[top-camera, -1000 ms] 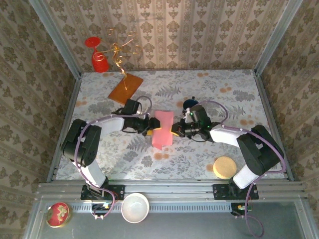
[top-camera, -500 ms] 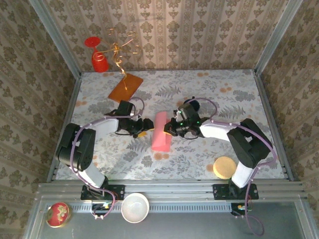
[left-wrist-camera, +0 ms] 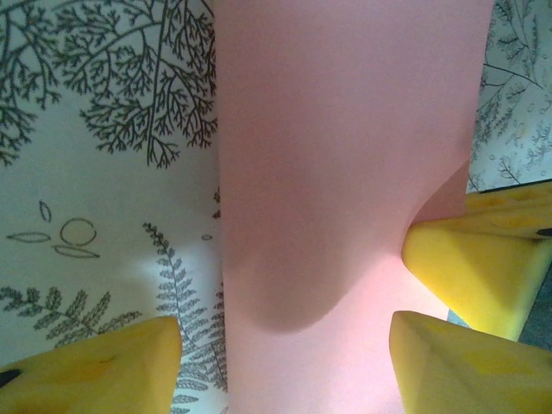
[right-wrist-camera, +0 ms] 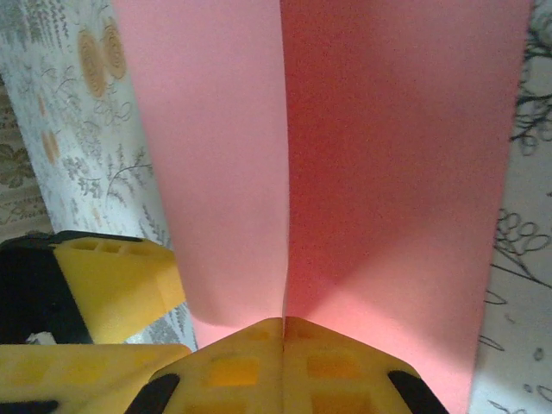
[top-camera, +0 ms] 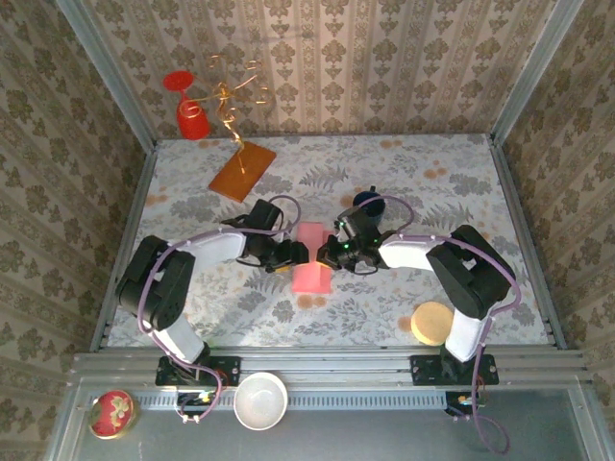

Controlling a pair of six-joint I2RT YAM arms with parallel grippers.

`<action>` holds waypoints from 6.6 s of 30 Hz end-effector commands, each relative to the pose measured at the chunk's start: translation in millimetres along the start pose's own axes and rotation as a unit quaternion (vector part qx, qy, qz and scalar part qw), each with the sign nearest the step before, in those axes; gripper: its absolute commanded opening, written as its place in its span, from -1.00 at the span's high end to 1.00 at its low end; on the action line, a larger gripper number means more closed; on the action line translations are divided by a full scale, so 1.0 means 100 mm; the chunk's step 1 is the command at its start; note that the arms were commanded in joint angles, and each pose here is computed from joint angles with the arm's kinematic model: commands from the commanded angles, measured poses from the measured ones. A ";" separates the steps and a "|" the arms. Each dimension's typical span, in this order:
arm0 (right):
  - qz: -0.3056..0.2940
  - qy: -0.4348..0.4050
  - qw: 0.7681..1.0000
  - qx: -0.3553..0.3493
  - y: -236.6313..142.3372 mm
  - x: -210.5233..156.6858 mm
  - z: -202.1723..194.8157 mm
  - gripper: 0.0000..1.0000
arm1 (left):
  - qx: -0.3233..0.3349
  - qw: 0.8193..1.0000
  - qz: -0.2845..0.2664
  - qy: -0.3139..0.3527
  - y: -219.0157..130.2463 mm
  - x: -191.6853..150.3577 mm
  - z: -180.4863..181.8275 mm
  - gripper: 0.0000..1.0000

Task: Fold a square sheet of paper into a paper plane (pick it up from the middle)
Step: First fold in half a square sheet of paper at the center of the table, then hold the square sheet of paper at the center of the table.

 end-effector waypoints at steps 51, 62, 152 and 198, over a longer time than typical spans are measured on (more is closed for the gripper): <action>-0.097 -0.007 0.993 -0.069 -0.48 0.10 -0.23 0.34 | 0.197 0.970 0.136 -0.032 0.97 -0.33 0.32 0.27; -0.082 -0.008 0.995 -0.051 -0.42 0.09 -0.22 0.39 | 0.214 0.964 0.152 -0.050 1.04 -0.39 0.39 0.25; -0.081 -0.032 0.995 -0.052 -0.36 0.13 -0.06 0.55 | 0.151 0.983 0.045 -0.095 0.47 -0.20 0.16 0.27; 0.048 -0.021 0.994 -0.099 0.18 -0.02 -0.38 0.77 | 0.155 0.979 0.063 -0.113 0.53 -0.26 0.23 0.23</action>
Point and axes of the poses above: each hand's point on the last joint's axis, 136 mm out from that joint toward the fingers, its own y axis out along the fingers, its own z axis along the line the jaws close on, x = y × z, the point moved 10 cm from there along -y, back along the fingers, and after that the axes turned 3 degrees about y, right-handed, at the moved point
